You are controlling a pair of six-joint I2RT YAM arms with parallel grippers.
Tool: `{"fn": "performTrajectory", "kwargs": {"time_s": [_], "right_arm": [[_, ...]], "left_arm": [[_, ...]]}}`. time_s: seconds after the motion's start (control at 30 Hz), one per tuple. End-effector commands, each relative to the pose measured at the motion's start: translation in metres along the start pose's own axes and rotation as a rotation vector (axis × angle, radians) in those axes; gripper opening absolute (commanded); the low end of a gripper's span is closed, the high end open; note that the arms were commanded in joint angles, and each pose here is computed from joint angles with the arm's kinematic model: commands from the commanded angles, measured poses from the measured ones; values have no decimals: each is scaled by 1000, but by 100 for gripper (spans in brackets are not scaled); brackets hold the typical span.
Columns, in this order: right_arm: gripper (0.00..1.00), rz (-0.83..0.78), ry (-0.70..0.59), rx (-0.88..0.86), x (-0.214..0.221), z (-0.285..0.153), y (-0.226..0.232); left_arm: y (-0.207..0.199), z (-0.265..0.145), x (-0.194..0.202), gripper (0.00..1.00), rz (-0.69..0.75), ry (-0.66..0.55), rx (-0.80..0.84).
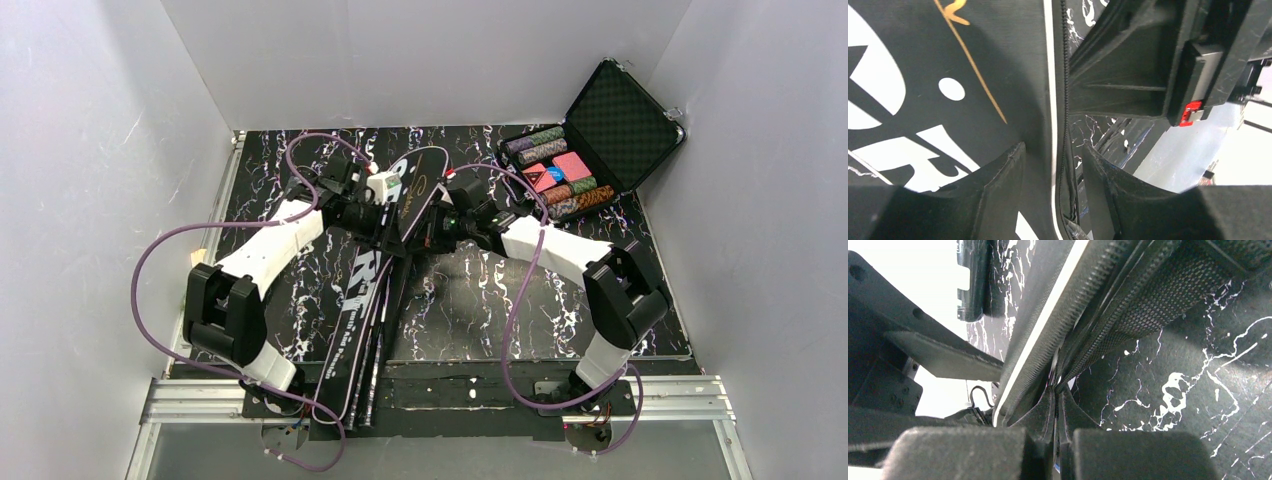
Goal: Pack up the badminton gear
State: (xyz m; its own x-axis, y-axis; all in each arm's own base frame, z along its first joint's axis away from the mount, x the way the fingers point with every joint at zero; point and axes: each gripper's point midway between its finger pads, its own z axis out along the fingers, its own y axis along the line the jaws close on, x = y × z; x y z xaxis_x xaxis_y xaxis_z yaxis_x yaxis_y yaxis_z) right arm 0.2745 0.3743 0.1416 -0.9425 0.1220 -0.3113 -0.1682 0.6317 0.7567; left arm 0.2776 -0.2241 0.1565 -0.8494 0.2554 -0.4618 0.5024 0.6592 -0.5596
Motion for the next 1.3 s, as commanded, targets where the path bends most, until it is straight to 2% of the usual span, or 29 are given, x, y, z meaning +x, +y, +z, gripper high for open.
{"fn": "performTrajectory", "kwargs": {"time_s": [0.0,0.33,0.8,0.9,1.1,1.2,1.27], "right_arm": [[1,-33,-29,-116,-12,-29,51],[1,-23,-26,-109,-18,-53,73],[1,2,-33,-123,-27,-70,97],[1,-7,-45,-122,-28,-75,99],[1,-31,-75,-104,-33,-80,98],[1,-33,-77,-82,-32,-80,91],[5,-28,-71,-69,-29,-78,85]], "left_arm": [[-44,-2,-4,44,147,-25,95],[-41,11,8,44,204,0,2],[-40,24,38,44,403,76,-151],[-35,27,42,38,402,103,-170],[-27,25,43,0,411,114,-212],[-32,18,41,0,421,98,-203],[-38,15,38,0,425,85,-189]]}}
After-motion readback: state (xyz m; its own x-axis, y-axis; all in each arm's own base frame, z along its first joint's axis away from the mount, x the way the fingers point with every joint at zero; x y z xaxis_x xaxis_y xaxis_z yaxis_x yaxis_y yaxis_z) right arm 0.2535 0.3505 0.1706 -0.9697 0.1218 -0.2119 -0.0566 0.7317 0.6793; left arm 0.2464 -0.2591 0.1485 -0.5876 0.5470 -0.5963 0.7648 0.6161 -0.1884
